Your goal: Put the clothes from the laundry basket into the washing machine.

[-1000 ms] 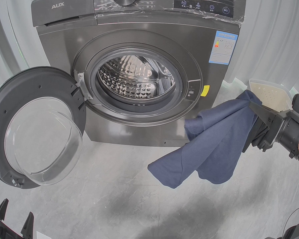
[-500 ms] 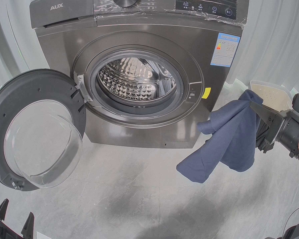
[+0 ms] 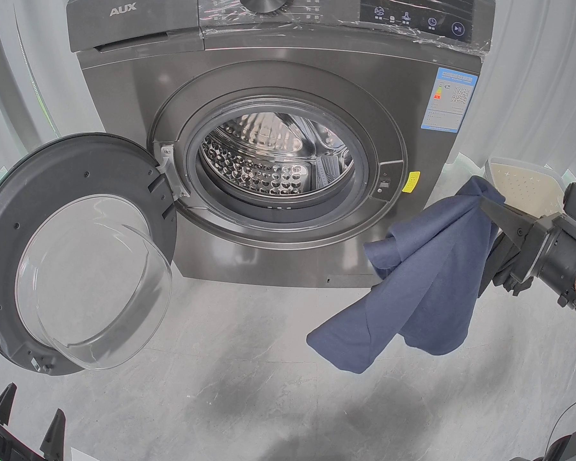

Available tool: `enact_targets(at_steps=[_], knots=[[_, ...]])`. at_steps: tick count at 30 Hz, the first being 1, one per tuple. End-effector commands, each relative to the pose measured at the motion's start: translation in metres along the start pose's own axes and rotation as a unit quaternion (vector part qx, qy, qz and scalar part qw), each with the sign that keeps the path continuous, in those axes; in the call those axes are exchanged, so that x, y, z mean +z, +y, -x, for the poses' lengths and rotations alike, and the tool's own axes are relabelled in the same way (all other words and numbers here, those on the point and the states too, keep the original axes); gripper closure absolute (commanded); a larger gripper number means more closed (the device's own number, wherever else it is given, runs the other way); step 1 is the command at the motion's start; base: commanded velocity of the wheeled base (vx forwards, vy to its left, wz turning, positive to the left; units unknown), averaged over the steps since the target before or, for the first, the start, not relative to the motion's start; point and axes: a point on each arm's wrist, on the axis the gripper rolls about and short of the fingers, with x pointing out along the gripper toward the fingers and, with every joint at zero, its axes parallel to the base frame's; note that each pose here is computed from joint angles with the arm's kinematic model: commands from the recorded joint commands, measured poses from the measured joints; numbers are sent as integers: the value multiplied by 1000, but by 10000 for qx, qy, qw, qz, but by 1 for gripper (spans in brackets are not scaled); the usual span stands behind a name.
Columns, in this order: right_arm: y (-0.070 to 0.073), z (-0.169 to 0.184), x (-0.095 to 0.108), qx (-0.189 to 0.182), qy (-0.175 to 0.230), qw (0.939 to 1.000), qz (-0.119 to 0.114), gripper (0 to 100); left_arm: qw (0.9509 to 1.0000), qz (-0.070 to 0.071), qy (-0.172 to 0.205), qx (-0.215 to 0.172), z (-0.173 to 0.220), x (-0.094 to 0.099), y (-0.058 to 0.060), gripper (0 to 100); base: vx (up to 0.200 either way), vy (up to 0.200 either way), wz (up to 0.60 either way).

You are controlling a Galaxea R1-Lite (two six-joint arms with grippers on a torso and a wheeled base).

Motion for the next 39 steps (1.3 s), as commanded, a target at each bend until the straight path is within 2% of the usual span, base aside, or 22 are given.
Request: enact_targets(at_steps=[1, 7, 12, 15, 18, 22, 29, 30, 31, 32, 33, 35, 39], knots=[[0, 1, 0, 3, -6, 10000, -3, 100, 10000, 1, -3, -1, 0, -5, 0, 0, 0, 0, 0], [1, 1, -1, 53, 25, 10000, -2, 100, 10000, 1, -26, 6, 0, -4, 0, 0, 0, 0, 0], [1, 0, -6, 17, 111, 9999, 43, 100, 10000, -68, -18, -1, 0, -5, 0, 0, 0, 0, 0], [14, -7, 5, 326, -45, 9994, -44, 100, 10000, -91, -10, -1, 0, -5, 0, 0, 0, 0, 0], [29, -13, 5, 599, -13, 9982, -89, 100, 9999, -106, -18, 14, 0, -5, 0, 0, 0, 0, 0], [34, -26, -8, 666, 210, 9975, -53, 100, 9999, -137, -18, 6, 0, -5, 0, 0, 0, 0, 0], [39, -43, -14, 655, 80, 9978, -85, 100, 9997, -252, -26, -24, 0, -5, 0, 0, 0, 0, 0], [44, -48, -14, 721, 50, 9973, -155, 100, 9989, -205, -401, -92, 3, 9, -1, 0, 0, 0, 0], [46, -50, -14, 753, 44, 9970, -199, 100, 9984, -203, -516, -100, 4, 15, -1, 0, 0, 0, 0], [51, -55, -14, 799, 57, 9961, -359, 100, 9964, -222, -775, -260, 8, 38, -3, 0, 0, 0, 0], [51, -55, -14, 799, 57, 9961, -359, 100, 9964, -222, -775, -260, 8, 38, -3, 0, 0, 0, 0], [60, -66, -13, 887, 46, 9945, -561, 100, 9955, -284, -648, -632, 2, 58, -4, 0, 0, 0, 0], [69, -73, -12, 1016, -59, 9928, -638, 100, 9931, -257, -261, -1117, -10, 65, -5, 0, 0, 0, 0]])
